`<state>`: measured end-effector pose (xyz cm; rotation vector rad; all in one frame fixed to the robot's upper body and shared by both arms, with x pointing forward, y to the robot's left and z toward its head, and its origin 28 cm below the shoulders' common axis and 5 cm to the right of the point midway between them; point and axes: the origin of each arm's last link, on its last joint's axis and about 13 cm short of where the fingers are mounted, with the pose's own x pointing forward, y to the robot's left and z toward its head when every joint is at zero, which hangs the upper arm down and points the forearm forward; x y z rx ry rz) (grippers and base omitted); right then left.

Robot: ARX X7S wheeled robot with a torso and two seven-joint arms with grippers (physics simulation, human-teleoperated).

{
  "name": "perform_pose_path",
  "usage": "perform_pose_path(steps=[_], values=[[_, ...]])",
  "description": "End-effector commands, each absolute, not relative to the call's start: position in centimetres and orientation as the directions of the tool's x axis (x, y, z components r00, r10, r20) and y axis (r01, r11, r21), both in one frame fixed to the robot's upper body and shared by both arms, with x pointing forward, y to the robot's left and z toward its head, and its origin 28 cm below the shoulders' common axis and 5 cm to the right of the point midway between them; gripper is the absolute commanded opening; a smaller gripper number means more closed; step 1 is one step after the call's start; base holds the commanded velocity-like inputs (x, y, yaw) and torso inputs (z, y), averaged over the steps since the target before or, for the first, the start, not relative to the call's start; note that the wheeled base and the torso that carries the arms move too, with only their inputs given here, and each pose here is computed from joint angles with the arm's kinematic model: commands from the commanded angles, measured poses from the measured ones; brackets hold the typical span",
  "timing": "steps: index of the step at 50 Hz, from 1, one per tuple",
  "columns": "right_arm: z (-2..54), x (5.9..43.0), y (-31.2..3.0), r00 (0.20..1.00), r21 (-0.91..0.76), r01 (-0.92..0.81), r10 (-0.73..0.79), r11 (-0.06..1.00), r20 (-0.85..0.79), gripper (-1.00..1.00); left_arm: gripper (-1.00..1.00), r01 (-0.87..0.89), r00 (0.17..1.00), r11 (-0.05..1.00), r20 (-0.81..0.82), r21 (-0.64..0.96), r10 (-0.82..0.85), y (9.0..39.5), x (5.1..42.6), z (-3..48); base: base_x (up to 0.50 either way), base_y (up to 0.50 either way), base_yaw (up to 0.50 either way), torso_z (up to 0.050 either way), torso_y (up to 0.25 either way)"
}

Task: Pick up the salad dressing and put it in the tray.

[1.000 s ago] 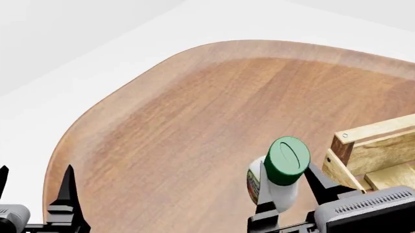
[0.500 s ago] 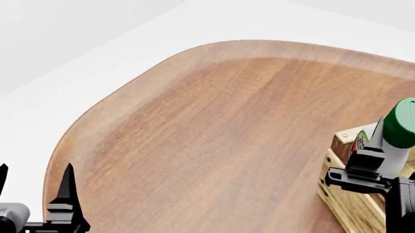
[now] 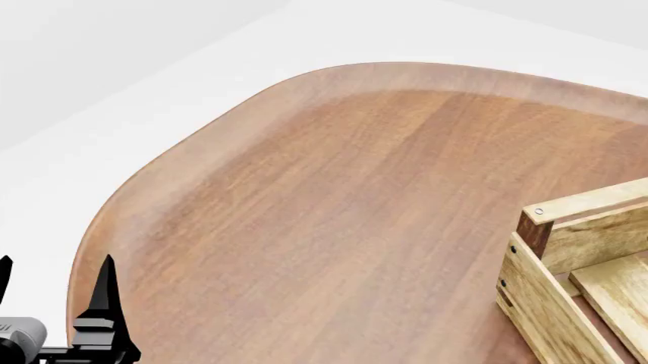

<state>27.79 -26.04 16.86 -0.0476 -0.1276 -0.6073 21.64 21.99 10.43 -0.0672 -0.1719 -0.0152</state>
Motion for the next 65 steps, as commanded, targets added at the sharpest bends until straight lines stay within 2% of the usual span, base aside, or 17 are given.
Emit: perform_pose_path(steps=[1,21,32,65], values=[[16.0,29.1,-28.9,0.751,-0.021,0.659,-0.654,0.752,0.091,-1.00,1.00,0.022,0.985,0.998,0.171,-0.065,-0.011,21.9,21.6,10.4,0.00,0.00,0.00,0.000,0.010],[8.9,30.7,-32.8,0.659,-0.111,0.742,-0.749,0.662,-0.062,-1.00,1.00,0.019,0.985,0.998,0.174,-0.060,-0.009,21.9,21.6,10.4,0.00,0.00,0.00,0.000,0.001],[5.2,30.4,-32.5,0.654,-0.152,0.737,-0.752,0.659,-0.090,-1.00,1.00,0.018,0.984,0.998,0.175,-0.060,-0.007,22.0,21.6,10.4,0.00,0.00,0.00,0.000,0.000],[1.3,27.7,-31.7,0.566,-0.216,0.775,-0.804,0.594,-0.179,-1.00,1.00,0.023,0.983,0.998,0.182,-0.050,-0.013,21.9,21.6,10.6,0.00,0.00,0.00,0.000,0.000]])
